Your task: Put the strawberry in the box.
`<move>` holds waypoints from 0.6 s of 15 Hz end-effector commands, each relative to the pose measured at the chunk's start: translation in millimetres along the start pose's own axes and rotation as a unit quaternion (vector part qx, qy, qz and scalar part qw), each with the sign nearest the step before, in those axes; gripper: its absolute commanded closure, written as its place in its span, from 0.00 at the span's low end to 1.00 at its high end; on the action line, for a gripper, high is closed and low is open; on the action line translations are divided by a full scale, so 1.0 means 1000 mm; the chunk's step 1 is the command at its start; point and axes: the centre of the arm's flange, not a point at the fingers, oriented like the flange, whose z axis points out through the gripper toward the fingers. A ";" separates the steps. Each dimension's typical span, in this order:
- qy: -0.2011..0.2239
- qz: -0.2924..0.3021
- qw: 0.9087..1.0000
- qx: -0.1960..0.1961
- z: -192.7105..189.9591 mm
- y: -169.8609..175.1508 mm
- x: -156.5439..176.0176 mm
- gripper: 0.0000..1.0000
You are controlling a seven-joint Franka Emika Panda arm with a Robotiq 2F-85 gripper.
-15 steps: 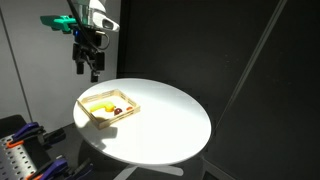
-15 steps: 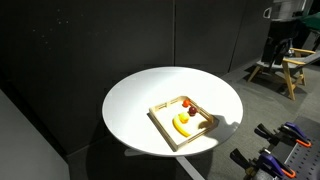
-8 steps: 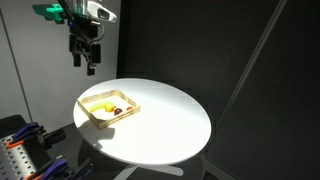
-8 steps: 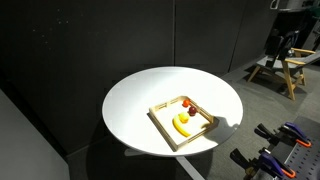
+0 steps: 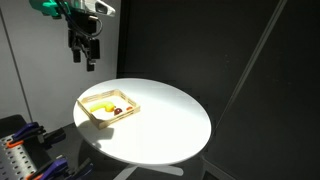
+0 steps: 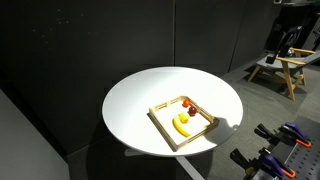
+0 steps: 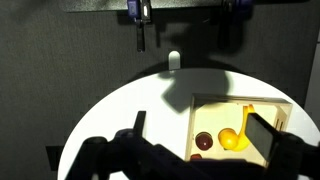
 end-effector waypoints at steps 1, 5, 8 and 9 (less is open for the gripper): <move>0.006 0.001 1.000 0.011 -0.008 0.001 -0.004 0.00; 0.002 0.000 1.000 0.000 -0.001 0.000 -0.001 0.00; 0.000 0.000 1.000 0.000 0.000 0.000 -0.001 0.00; 0.000 0.000 1.000 0.000 0.000 0.000 -0.001 0.00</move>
